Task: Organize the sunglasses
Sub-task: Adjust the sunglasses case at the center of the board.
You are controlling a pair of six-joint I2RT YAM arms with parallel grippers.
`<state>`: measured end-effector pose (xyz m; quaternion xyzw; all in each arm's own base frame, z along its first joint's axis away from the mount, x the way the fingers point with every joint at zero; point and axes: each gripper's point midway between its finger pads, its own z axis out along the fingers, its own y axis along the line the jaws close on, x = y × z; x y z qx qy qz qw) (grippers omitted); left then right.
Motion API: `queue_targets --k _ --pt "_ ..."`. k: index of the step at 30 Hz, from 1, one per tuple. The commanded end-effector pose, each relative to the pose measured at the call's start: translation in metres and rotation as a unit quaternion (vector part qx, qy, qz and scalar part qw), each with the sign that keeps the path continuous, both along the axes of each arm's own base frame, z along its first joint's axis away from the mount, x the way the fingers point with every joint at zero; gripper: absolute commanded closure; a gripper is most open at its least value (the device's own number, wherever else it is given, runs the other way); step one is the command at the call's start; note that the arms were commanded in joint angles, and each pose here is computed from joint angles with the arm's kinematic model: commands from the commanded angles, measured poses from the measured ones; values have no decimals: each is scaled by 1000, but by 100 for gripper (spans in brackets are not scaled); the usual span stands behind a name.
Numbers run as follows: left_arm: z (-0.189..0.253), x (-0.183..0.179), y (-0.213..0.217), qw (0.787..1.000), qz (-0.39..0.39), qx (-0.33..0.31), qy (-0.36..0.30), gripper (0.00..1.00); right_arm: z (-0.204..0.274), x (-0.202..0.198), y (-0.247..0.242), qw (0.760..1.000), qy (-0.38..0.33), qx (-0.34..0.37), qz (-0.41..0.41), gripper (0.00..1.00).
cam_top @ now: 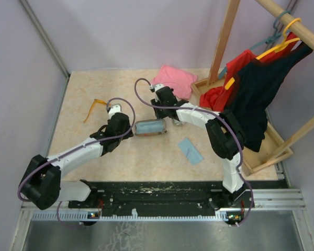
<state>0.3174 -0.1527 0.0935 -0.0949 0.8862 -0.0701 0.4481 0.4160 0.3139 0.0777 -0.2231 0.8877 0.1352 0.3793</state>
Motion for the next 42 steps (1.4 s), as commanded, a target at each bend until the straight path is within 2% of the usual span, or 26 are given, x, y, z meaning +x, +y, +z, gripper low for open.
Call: queue_targets --k 1,13,23,34,39,42 --pt "3 -10 19 999 35 8 3 47 10 13 -4 1000 -9 -25 0 66" --pt "23 -11 35 998 52 25 -21 45 -1 -12 -24 998 24 -49 -9 69" --pt "34 -7 43 997 63 36 -36 43 -8 -43 -30 998 52 -16 -9 72" --pt "35 -1 44 997 67 35 -34 43 15 -66 -27 998 50 36 1 72" --pt "43 9 49 996 76 32 -39 41 17 -74 -31 998 56 35 5 72" --pt "48 20 59 994 92 30 -42 39 21 -72 -45 999 39 23 -23 72"
